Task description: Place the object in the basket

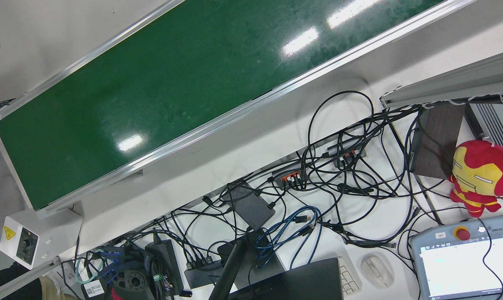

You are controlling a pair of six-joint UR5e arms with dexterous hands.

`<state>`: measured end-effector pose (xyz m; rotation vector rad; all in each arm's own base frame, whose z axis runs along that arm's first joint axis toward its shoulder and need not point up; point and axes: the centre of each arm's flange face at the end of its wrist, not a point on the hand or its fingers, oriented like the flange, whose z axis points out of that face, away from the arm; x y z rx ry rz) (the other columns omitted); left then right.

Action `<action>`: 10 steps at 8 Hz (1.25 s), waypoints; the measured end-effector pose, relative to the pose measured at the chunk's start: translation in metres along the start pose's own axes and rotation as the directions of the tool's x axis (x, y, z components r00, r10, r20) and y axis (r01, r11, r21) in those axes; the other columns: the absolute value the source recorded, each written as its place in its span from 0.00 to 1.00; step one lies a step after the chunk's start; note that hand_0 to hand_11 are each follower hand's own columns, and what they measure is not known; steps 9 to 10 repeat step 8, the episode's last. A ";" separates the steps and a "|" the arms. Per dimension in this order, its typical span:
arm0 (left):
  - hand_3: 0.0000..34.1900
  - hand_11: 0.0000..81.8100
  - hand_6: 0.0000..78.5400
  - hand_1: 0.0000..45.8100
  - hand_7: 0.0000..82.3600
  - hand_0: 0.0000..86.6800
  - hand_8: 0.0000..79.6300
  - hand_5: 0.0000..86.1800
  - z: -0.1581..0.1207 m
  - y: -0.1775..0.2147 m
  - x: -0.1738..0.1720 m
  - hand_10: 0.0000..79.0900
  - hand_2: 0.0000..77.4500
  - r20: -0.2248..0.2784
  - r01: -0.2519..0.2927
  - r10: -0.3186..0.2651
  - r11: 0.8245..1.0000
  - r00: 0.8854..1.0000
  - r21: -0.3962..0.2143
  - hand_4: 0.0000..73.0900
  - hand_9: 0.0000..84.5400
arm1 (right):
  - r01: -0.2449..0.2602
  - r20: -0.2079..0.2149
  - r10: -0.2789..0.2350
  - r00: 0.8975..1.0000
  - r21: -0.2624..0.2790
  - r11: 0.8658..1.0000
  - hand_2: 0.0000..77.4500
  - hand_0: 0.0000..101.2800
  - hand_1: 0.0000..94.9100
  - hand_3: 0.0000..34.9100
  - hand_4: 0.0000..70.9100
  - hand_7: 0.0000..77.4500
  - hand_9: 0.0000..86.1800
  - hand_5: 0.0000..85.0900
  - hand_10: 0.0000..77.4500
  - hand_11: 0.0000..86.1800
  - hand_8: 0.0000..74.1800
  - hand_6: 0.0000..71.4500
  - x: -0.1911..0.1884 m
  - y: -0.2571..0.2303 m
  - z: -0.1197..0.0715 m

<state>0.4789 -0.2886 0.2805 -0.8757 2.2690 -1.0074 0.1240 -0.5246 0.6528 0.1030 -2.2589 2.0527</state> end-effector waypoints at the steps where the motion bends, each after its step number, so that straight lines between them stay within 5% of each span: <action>1: 0.00 0.75 0.10 0.15 0.21 0.75 0.25 0.69 -0.024 0.001 0.006 0.65 0.60 0.007 -0.002 0.002 1.000 1.000 0.005 0.55 0.37 | 0.000 0.000 0.000 1.000 0.000 1.000 0.01 0.00 0.00 0.01 0.00 0.01 0.00 0.00 0.00 0.00 0.00 0.00 0.000 0.000 0.000; 2: 0.00 0.61 0.07 0.23 0.15 0.75 0.19 0.69 -0.036 0.004 0.008 0.46 0.37 0.014 0.000 0.000 1.000 1.000 0.005 0.55 0.25 | 0.000 0.000 0.000 1.000 -0.001 1.000 0.01 0.00 0.00 0.00 0.00 0.01 0.00 0.00 0.00 0.00 0.00 0.00 0.000 0.000 0.000; 3: 0.00 0.61 0.07 0.23 0.15 0.75 0.19 0.69 -0.041 0.008 0.001 0.46 0.37 0.026 0.010 -0.010 1.000 1.000 0.001 0.55 0.25 | 0.000 0.001 0.000 1.000 0.000 1.000 0.01 0.00 0.00 0.00 0.00 0.01 0.00 0.00 0.00 0.00 0.00 0.00 0.000 0.000 0.000; 4: 0.00 0.38 0.04 0.24 0.05 0.75 0.14 0.69 -0.039 0.014 -0.007 0.21 0.11 0.035 0.024 -0.023 1.000 0.999 -0.011 0.54 0.18 | 0.000 0.000 0.000 1.000 0.000 1.000 0.01 0.00 0.00 0.01 0.00 0.01 0.00 0.00 0.00 0.00 0.00 0.00 0.000 0.000 0.000; 5: 0.00 0.38 0.04 0.24 0.05 0.75 0.14 0.69 -0.033 0.021 -0.011 0.21 0.11 0.035 0.022 -0.021 0.999 0.999 -0.027 0.54 0.18 | 0.000 0.001 0.000 1.000 0.000 1.000 0.01 0.00 0.00 0.01 0.00 0.01 0.00 0.00 0.00 0.00 0.00 0.00 0.000 0.000 0.000; 6: 0.00 0.28 0.04 0.24 0.05 0.75 0.11 0.65 -0.025 0.029 -0.013 0.12 0.11 0.031 0.011 -0.010 0.999 0.999 -0.039 0.49 0.14 | 0.000 0.000 0.000 1.000 0.000 1.000 0.01 0.00 0.00 0.01 0.00 0.01 0.00 0.00 0.00 0.00 0.00 0.00 0.000 0.000 0.000; 7: 0.00 0.22 0.05 0.24 0.03 0.75 0.09 0.35 -0.018 0.036 -0.013 0.13 0.11 0.028 0.001 0.000 0.999 1.000 -0.047 0.05 0.10 | 0.000 0.000 0.000 1.000 0.000 1.000 0.00 0.00 0.00 0.01 0.00 0.01 0.00 0.00 0.00 0.00 0.00 0.00 0.000 0.000 0.000; 8: 0.00 0.22 0.01 0.62 0.02 0.75 0.08 0.23 -0.014 0.039 -0.013 0.13 0.00 0.025 -0.004 0.005 0.999 1.000 -0.050 0.05 0.09 | 0.000 -0.001 0.000 1.000 0.000 1.000 0.01 0.00 0.00 0.01 0.00 0.01 0.00 0.00 0.00 0.00 0.00 0.00 0.000 0.000 0.000; 10: 0.00 0.22 0.01 0.62 0.02 0.75 0.08 0.23 -0.014 0.039 -0.013 0.13 0.00 0.025 -0.004 0.005 0.999 1.000 -0.050 0.05 0.09 | 0.000 -0.001 0.000 1.000 0.000 1.000 0.01 0.00 0.00 0.01 0.00 0.01 0.00 0.00 0.00 0.00 0.00 0.00 0.000 0.000 0.000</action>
